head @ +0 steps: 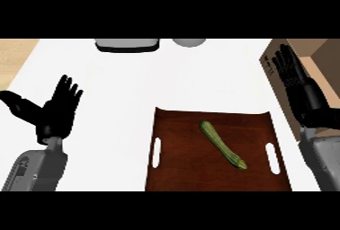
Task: Pick the squash from the tray and place it in the cardboard box
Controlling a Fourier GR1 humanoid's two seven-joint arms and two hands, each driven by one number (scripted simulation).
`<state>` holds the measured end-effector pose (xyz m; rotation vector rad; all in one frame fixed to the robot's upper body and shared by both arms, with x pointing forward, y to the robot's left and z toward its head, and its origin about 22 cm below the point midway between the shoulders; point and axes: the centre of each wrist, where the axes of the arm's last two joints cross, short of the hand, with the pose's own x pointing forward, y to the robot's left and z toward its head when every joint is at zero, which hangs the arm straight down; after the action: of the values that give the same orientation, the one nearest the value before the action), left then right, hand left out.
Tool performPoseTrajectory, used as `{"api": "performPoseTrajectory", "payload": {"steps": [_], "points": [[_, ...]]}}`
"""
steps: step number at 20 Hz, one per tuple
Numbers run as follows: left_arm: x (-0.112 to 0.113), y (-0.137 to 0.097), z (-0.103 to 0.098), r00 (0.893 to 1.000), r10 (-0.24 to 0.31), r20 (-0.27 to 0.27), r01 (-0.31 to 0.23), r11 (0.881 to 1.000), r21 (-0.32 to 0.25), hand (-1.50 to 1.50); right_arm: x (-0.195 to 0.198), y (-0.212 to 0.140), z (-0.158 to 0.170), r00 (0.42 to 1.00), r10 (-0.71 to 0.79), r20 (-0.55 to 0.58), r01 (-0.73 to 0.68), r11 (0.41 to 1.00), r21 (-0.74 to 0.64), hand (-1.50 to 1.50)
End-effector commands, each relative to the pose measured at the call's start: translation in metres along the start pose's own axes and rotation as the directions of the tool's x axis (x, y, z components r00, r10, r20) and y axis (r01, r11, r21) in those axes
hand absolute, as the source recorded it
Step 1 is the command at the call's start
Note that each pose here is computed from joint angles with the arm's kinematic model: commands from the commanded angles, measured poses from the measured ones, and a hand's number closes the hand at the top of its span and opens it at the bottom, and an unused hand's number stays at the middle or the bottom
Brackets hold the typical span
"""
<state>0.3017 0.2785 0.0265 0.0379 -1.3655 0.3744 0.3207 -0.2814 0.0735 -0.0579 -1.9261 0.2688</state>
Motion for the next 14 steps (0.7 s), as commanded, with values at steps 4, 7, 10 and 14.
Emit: {"api": "performPoseTrajectory", "payload": {"steps": [4,7,10,14], "points": [[-0.023,0.023,0.017,0.962,-0.264,0.075,0.263,0.965,0.017,0.0,0.0,0.019,0.016,0.998,0.023,0.052,-0.031,0.988,0.149,1.5],[-0.024,0.032,0.015,0.948,-0.314,0.047,0.312,0.949,0.04,0.0,0.05,-0.038,0.001,0.804,0.554,0.215,-0.594,0.755,0.278,1.5],[-0.055,0.031,0.029,0.931,-0.36,0.054,0.36,0.933,0.011,0.0,-0.039,0.005,0.078,0.917,0.385,-0.103,-0.378,0.922,0.085,1.5],[-0.07,0.039,0.03,0.931,-0.362,0.033,0.362,0.932,0.018,0.0,-0.026,-0.013,0.108,0.871,0.489,0.046,-0.49,0.871,0.024,-1.5]]}}
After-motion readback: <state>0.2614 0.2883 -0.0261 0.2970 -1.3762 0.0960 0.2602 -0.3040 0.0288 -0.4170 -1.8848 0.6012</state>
